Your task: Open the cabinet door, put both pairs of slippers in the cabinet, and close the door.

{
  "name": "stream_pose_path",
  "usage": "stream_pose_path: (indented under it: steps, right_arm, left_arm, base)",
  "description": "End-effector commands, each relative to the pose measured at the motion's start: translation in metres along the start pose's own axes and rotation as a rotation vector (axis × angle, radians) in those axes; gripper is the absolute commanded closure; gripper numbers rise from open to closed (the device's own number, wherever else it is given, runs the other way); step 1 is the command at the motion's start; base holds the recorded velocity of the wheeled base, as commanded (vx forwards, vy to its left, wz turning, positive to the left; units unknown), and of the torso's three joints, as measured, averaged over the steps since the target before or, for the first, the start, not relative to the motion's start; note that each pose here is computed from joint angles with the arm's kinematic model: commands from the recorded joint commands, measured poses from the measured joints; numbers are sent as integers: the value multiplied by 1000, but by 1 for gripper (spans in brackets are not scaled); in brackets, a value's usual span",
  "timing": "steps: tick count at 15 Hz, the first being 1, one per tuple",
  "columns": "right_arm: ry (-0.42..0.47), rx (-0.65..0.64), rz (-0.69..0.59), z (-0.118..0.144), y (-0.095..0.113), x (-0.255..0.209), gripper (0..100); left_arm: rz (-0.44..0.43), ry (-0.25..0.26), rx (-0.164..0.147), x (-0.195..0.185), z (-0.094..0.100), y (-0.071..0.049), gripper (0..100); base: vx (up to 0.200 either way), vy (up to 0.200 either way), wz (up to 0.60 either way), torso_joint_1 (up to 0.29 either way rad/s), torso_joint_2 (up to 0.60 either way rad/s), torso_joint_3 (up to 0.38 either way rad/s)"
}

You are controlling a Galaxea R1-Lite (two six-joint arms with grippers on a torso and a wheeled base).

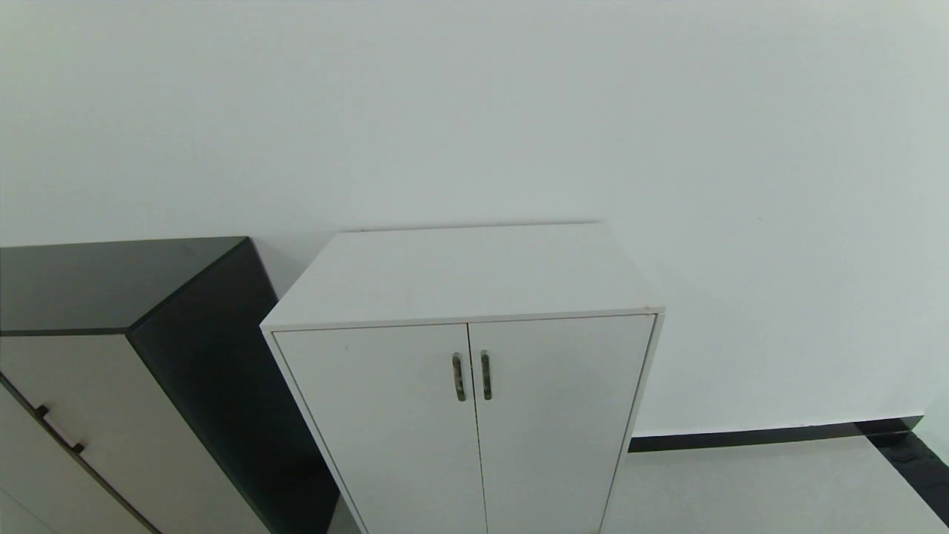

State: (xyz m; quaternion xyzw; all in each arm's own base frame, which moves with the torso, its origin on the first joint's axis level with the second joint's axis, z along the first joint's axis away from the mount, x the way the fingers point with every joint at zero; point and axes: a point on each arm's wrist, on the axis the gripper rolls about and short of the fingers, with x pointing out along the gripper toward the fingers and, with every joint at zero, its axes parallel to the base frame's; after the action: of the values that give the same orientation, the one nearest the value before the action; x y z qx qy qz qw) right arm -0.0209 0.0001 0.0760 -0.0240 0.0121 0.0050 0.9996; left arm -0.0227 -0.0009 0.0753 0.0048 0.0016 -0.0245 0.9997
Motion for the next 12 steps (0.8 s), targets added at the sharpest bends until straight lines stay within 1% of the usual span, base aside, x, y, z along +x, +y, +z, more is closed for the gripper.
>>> stream_pose_path:
  steps: [1, 12]
  right_arm:
    - [-23, 2, 0, -1, 0, -2, 100]
    - [-23, 39, 1, -1, 0, -2, 100]
  left_arm:
    - [0, 0, 0, 0, 0, 0, 100]
    - [0, 0, 1, 0, 0, 0, 100]
  base:
    - [0, 0, 0, 0, 0, 0]
    - [0, 0, 0, 0, 0, 0]
